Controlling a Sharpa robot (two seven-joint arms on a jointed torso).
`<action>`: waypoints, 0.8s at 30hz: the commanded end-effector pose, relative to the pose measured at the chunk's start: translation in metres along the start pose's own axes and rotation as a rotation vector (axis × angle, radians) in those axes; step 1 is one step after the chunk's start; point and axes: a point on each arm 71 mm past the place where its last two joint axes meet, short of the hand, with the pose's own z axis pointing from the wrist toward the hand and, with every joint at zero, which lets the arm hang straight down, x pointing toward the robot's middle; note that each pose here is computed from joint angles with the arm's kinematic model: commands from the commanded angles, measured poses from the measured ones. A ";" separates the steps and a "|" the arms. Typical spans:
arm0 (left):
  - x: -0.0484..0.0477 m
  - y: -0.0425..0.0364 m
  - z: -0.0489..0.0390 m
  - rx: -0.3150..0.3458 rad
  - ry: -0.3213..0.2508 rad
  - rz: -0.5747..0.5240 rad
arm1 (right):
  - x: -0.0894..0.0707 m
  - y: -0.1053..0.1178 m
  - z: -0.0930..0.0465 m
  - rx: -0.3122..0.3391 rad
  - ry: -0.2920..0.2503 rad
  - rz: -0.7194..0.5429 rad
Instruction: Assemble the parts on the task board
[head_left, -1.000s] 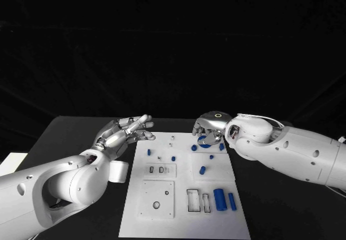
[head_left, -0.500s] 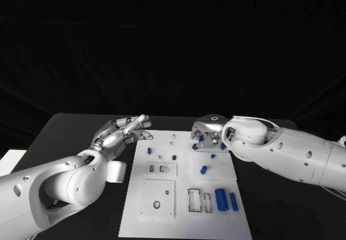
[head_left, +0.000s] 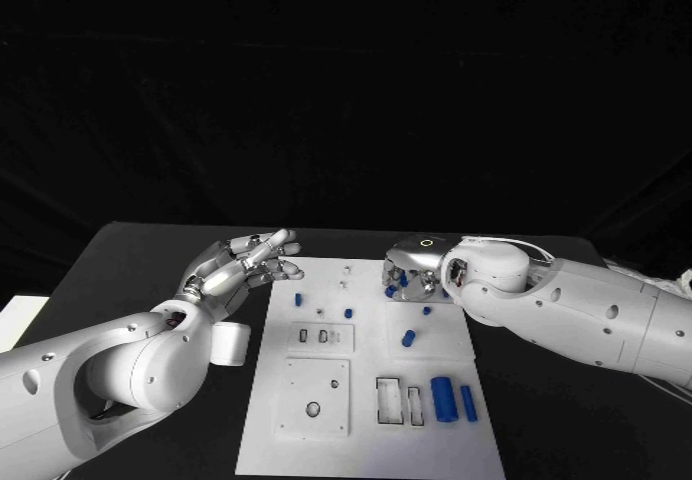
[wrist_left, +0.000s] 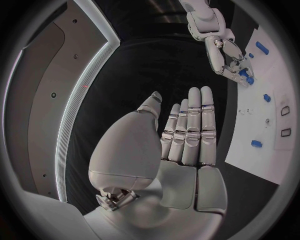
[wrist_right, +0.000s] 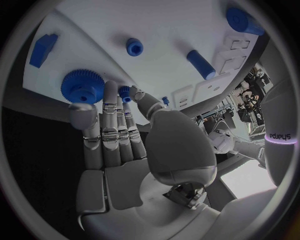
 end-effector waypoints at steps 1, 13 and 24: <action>0.0016 -0.0013 0.0001 0.007 0.012 -0.008 | 0.002 0.000 0.000 0.002 0.022 -0.015; 0.0010 -0.0012 0.0002 0.004 0.011 -0.007 | 0.001 0.000 0.001 0.000 0.010 -0.015; 0.0011 -0.0009 0.0005 0.001 0.010 -0.007 | 0.004 -0.002 0.004 0.016 0.020 -0.016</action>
